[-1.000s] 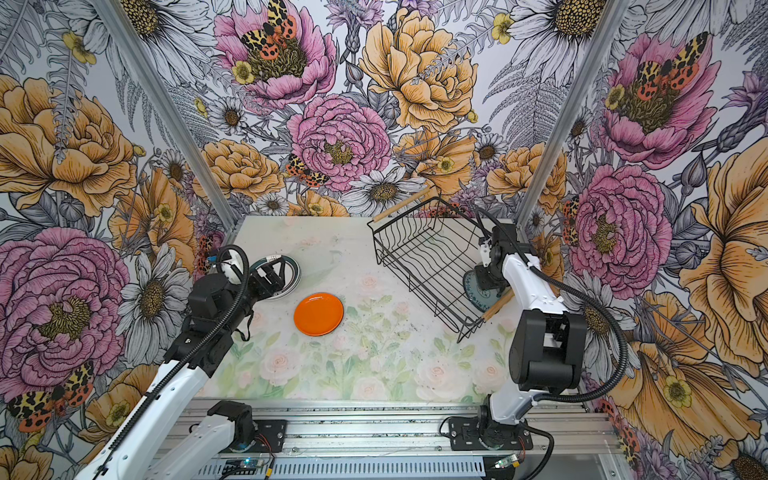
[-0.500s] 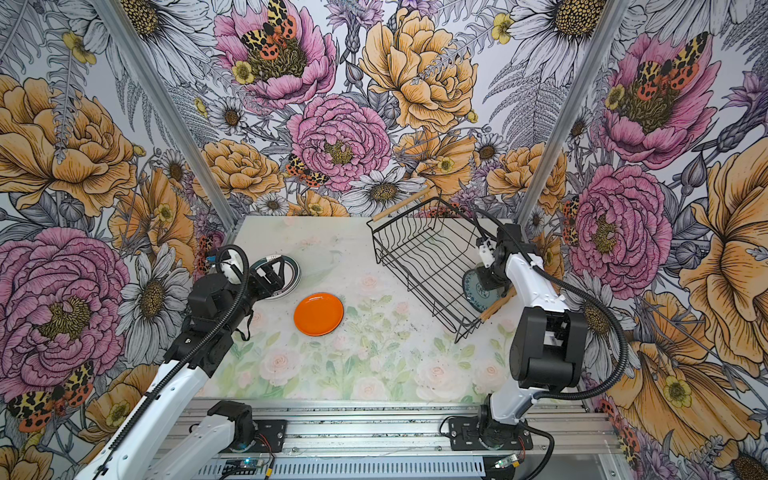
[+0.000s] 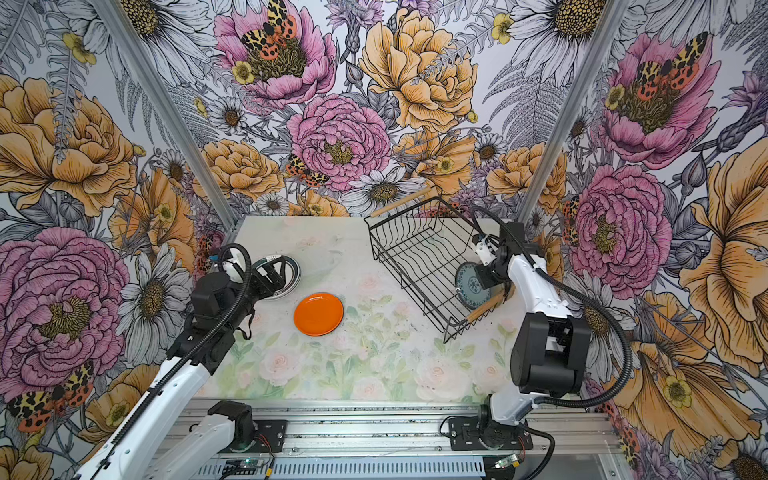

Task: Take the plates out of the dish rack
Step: 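Reach the right gripper into the rack and close on the blue-patterned plate, then lift the blue-patterned plate out of the rack and carry it toward the left gripper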

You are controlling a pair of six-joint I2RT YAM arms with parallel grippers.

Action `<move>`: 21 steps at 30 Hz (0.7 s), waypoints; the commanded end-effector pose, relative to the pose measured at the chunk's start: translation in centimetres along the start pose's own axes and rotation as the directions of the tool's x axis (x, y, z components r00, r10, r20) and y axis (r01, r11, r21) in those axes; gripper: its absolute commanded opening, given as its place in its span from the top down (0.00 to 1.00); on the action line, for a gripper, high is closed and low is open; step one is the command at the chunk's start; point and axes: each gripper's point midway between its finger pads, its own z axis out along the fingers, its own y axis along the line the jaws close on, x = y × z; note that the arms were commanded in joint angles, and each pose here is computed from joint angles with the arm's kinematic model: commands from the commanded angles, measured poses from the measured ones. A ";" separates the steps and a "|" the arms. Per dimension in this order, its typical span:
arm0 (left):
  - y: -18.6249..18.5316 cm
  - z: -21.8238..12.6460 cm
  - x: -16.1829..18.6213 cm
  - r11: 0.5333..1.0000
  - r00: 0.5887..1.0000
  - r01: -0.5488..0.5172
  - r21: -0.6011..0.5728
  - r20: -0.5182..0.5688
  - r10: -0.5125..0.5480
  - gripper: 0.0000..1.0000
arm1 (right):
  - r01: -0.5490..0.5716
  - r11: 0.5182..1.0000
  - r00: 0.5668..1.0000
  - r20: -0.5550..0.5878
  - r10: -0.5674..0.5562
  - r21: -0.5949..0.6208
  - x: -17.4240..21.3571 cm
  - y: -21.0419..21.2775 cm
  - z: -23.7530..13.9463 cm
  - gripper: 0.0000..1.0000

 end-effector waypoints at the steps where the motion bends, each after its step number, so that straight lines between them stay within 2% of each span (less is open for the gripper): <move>1: 0.2 0.2 -0.2 1.000 0.999 0.024 -0.013 0.021 -0.024 0.01 | 0.059 0.995 0.973 0.218 -0.076 0.080 -4.0 0.0 -5.5 0.97; 4: 0.6 0.3 0.0 0.999 1.000 0.025 -0.042 0.003 -0.025 0.01 | 0.060 0.980 0.909 0.396 -0.132 0.190 -7.0 -0.6 -9.8 0.97; 5: 0.8 0.3 0.0 0.998 1.000 0.025 -0.054 0.000 -0.025 0.01 | 0.051 0.976 0.870 0.471 -0.148 0.212 -8.2 -0.5 -11.4 0.97; 7: 1.1 0.2 0.2 0.997 1.000 0.028 -0.071 -0.002 -0.028 0.01 | 0.024 0.974 0.765 0.623 -0.164 0.226 -10.4 0.1 -14.7 0.97; 10: 3.0 -0.2 0.1 0.978 0.995 0.100 -0.181 0.033 -0.096 0.01 | -0.025 0.986 0.498 0.857 -0.132 0.167 -13.2 1.8 -20.0 0.98; 12: 4.3 -0.5 0.4 0.957 0.988 0.152 -0.248 0.055 -0.143 0.01 | -0.084 0.994 0.285 0.957 -0.041 0.068 -14.2 2.2 -23.2 0.98; 14: 4.4 -0.4 0.8 0.955 0.986 0.165 -0.248 0.047 -0.158 0.01 | -0.087 0.994 0.142 0.986 0.081 -0.069 -14.8 2.8 -24.6 0.99; 16: 4.4 -0.2 1.3 0.952 0.983 0.181 -0.247 0.034 -0.178 0.01 | -0.088 0.976 0.038 0.979 0.201 -0.197 -15.5 3.4 -24.8 0.98; 19: 4.2 0.6 2.5 0.950 0.980 0.185 -0.251 -0.020 -0.196 0.01 | -0.080 0.928 -0.070 0.931 0.358 -0.363 -16.5 4.8 -23.7 0.97; 21: 3.7 1.2 3.2 0.955 0.979 0.176 -0.240 -0.060 -0.196 0.01 | -0.053 0.883 -0.101 0.882 0.460 -0.466 -17.5 6.4 -22.2 0.98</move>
